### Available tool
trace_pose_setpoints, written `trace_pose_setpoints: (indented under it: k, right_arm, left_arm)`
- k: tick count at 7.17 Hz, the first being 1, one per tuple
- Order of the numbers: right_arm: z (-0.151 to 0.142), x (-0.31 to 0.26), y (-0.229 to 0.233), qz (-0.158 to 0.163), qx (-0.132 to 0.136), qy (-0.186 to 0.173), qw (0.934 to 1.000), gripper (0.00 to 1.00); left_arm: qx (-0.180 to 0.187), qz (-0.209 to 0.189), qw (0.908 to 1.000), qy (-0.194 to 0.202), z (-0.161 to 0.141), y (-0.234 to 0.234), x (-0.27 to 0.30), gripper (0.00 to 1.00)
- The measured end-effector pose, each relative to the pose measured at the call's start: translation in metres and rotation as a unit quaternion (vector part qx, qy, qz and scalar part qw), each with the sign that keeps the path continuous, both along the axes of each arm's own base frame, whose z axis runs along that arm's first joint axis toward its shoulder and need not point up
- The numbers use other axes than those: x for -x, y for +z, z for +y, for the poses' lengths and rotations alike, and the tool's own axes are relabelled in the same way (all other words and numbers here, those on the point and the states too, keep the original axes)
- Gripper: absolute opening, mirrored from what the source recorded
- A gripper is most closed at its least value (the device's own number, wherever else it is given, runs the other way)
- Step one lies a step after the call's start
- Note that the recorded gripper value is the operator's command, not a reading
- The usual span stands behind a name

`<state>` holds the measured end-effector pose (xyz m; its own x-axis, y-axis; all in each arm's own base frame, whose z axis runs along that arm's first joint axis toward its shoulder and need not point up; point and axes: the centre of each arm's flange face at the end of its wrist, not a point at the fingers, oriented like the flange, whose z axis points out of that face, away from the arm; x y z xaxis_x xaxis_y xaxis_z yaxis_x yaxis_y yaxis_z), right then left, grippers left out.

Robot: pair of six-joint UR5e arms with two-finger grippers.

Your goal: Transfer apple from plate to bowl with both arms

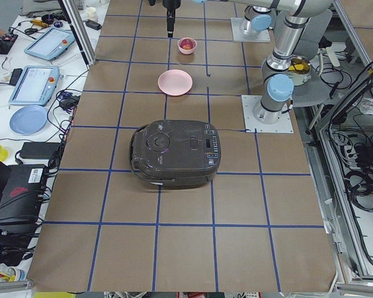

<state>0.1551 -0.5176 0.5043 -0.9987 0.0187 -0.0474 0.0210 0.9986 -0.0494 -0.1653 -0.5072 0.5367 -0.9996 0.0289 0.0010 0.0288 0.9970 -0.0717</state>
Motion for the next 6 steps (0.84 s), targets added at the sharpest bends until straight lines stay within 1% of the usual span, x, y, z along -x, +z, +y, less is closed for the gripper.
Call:
trace_pose_setpoints:
  k: [2,4,6]
  right_arm:
    - [0.001,0.003,-0.002,0.014,-0.007,0.0,0.9999,1.0]
    - [0.003,0.003,-0.003,0.015,-0.014,0.0,0.9998,1.0]
    - [0.005,0.003,-0.001,0.018,-0.014,0.0,0.9997,1.0]
  left_arm:
    - [0.012,-0.003,0.9999,-0.009,0.0,0.005,-0.001,1.0]
    - [0.01,-0.002,0.9999,-0.01,-0.002,-0.003,-0.001,1.0]
    - [0.012,0.002,0.9999,-0.007,-0.004,-0.008,0.0,1.0]
